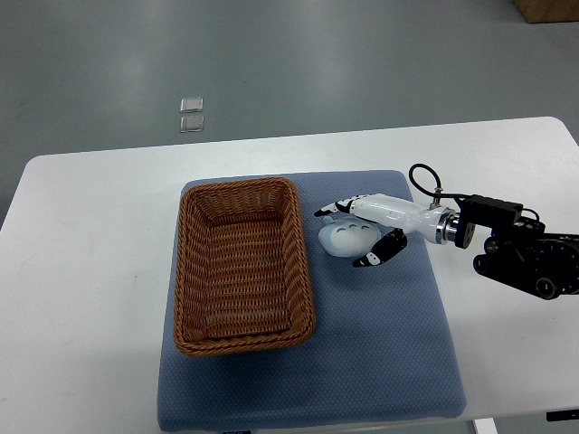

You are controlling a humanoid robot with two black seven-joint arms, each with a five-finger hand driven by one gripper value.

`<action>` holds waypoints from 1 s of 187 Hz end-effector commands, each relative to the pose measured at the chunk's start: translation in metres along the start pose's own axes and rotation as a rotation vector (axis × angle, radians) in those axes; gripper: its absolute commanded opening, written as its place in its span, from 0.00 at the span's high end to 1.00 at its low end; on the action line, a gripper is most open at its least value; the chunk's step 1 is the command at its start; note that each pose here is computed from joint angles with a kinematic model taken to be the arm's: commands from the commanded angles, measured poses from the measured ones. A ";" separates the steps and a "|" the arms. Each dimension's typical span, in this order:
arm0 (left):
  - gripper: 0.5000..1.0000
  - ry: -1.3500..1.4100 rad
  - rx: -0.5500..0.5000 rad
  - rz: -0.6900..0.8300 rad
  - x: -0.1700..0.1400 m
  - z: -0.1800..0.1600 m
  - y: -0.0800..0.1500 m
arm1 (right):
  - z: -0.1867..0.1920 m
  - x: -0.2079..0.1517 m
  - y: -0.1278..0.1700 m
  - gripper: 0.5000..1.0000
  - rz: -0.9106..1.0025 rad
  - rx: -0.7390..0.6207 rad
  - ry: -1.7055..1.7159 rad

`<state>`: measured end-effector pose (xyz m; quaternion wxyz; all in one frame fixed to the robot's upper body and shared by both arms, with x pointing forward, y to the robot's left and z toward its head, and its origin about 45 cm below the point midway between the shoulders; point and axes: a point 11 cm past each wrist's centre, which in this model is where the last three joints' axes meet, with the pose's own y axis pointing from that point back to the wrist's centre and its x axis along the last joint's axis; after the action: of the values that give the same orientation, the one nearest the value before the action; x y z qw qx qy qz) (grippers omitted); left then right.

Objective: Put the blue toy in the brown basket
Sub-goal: 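Lift the toy with the right hand and carry it over the basket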

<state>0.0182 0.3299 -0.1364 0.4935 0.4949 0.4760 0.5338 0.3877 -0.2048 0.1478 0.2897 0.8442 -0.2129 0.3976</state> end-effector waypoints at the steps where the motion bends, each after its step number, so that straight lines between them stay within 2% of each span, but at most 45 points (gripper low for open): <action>1: 0.00 0.001 0.000 0.000 0.000 0.000 0.000 | 0.001 -0.002 -0.001 0.70 -0.018 -0.003 0.024; 3: 0.00 0.000 0.000 0.000 0.000 0.000 0.000 | 0.001 -0.002 -0.001 0.81 -0.021 -0.004 0.026; 5: 0.00 0.000 0.000 0.000 0.000 0.000 0.000 | 0.001 -0.002 -0.001 0.81 -0.021 -0.004 0.026; 8: 0.00 0.001 0.000 0.000 0.000 0.000 0.000 | 0.001 -0.003 -0.001 0.90 -0.024 -0.005 0.027; 14: 0.00 0.000 0.000 0.000 0.000 0.000 0.000 | 0.001 -0.003 -0.001 1.00 -0.024 -0.003 0.028; 48: 0.00 0.000 0.000 0.000 0.000 0.000 0.000 | 0.005 0.014 0.004 1.00 0.016 -0.014 0.055; 66: 0.00 0.003 -0.002 0.000 0.000 0.000 0.000 | 0.007 0.037 0.008 1.00 0.051 -0.023 0.076; 104: 0.00 0.003 -0.002 0.001 0.001 0.000 0.000 | -0.021 0.091 -0.005 1.00 0.097 0.046 0.152; 125: 0.00 0.004 -0.002 0.001 0.001 0.000 0.000 | -0.039 0.109 -0.014 1.00 0.100 0.088 0.178; 147: 0.00 0.008 -0.002 0.003 0.001 0.000 0.000 | -0.065 0.115 -0.032 1.00 0.069 0.155 0.192; 187: 0.00 0.007 -0.004 -0.005 -0.001 0.001 0.000 | -0.125 0.095 -0.075 1.00 -0.042 0.319 0.228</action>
<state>0.0193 0.3308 -0.1363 0.4922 0.4927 0.4763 0.5367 0.4285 -0.1116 0.2648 0.1973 0.8275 -0.1351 0.5080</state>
